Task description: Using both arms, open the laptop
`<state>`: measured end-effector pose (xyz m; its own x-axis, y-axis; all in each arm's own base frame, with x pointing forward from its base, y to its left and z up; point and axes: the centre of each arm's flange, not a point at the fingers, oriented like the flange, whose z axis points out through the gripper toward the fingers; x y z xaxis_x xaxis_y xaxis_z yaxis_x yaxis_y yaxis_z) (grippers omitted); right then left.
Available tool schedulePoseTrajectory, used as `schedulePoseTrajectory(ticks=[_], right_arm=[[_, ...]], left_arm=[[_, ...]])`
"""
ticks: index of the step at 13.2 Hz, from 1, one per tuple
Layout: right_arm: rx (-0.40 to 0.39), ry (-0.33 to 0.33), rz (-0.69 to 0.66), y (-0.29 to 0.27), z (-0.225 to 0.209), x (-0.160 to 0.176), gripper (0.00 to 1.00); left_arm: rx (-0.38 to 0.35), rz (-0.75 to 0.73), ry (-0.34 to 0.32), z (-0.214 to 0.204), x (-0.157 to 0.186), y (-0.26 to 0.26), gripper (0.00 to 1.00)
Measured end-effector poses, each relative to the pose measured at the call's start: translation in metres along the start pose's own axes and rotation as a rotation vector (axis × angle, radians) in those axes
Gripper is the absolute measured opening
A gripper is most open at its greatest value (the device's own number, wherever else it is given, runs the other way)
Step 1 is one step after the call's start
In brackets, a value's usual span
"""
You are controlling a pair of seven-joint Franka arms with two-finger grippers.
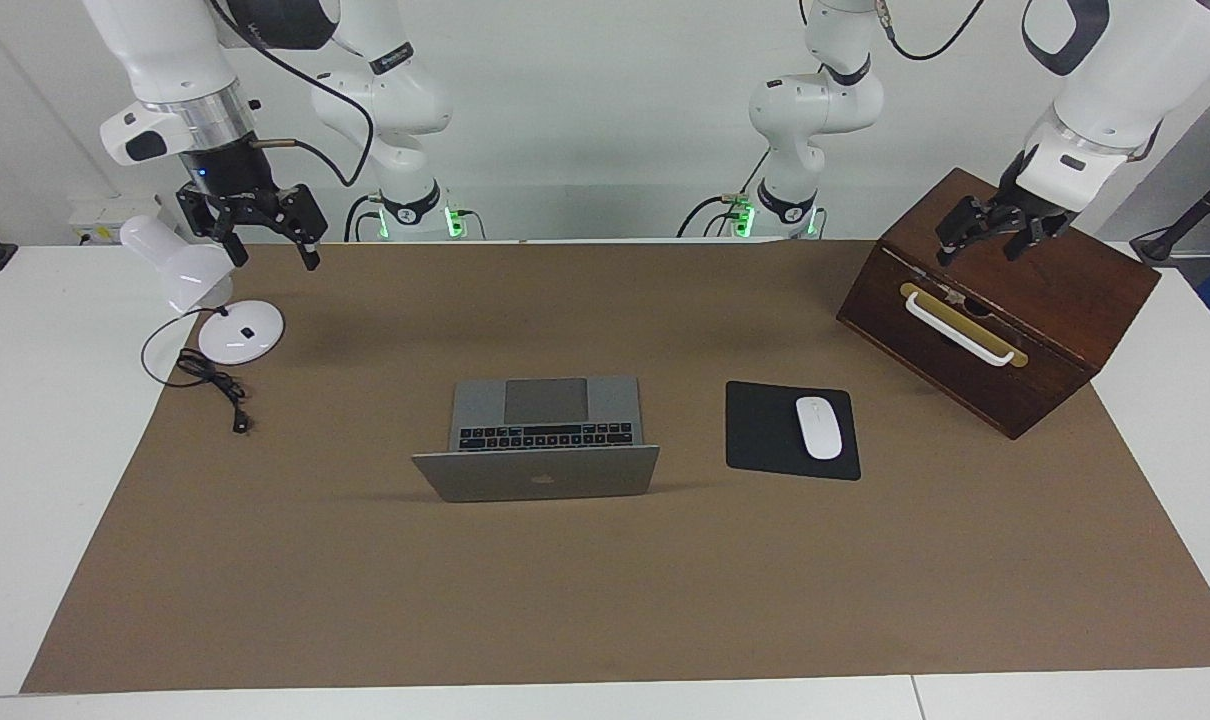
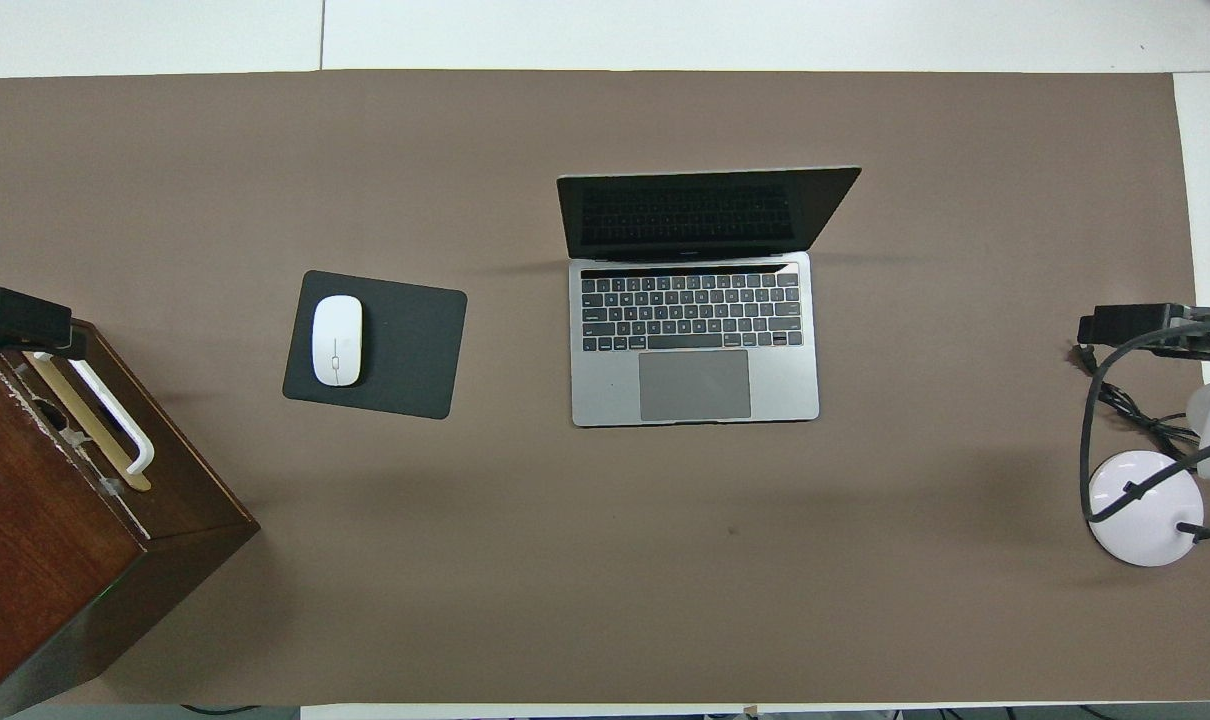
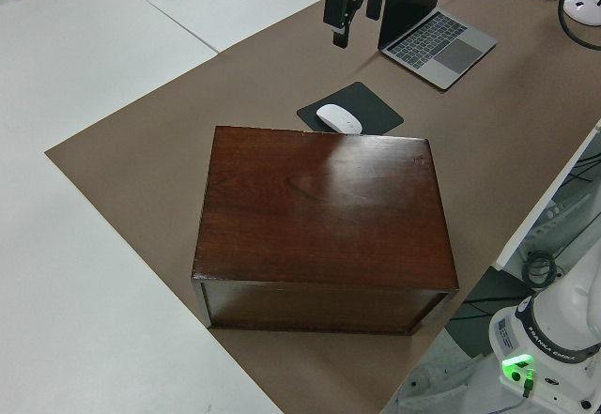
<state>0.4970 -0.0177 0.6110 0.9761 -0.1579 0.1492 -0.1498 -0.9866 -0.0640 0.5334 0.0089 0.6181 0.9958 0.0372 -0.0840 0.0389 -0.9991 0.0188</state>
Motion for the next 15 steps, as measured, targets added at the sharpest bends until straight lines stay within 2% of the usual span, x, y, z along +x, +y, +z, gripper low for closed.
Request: schedulePoseTrajectory(ticks=[4, 7, 10, 11, 13, 15], right_arm=[[-0.076, -0.004, -0.003, 0.017, 0.005, 0.004, 1.00], [-0.082, -0.012, 0.014, 0.041, 0.009, 0.007, 1.00], [-0.087, -0.005, 0.009, 0.042, 0.015, 0.013, 1.00], [-0.088, -0.005, 0.008, 0.041, 0.016, 0.016, 0.94], [-0.089, -0.004, 0.007, 0.040, 0.014, 0.022, 0.95], [-0.091, -0.007, 0.008, 0.039, 0.007, 0.029, 0.90]], left_arm=[[0.000, -0.002, 0.000, 0.000, 0.000, -0.001, 1.00], [0.000, -0.005, 0.001, 0.000, 0.000, -0.003, 1.00], [-0.001, -0.006, 0.001, 0.000, 0.000, -0.003, 1.00], [-0.001, -0.006, 0.001, 0.000, 0.000, -0.003, 1.00], [-0.001, -0.006, 0.001, 0.000, 0.000, -0.003, 1.00], [-0.001, -0.007, 0.001, 0.000, 0.000, -0.004, 1.00]])
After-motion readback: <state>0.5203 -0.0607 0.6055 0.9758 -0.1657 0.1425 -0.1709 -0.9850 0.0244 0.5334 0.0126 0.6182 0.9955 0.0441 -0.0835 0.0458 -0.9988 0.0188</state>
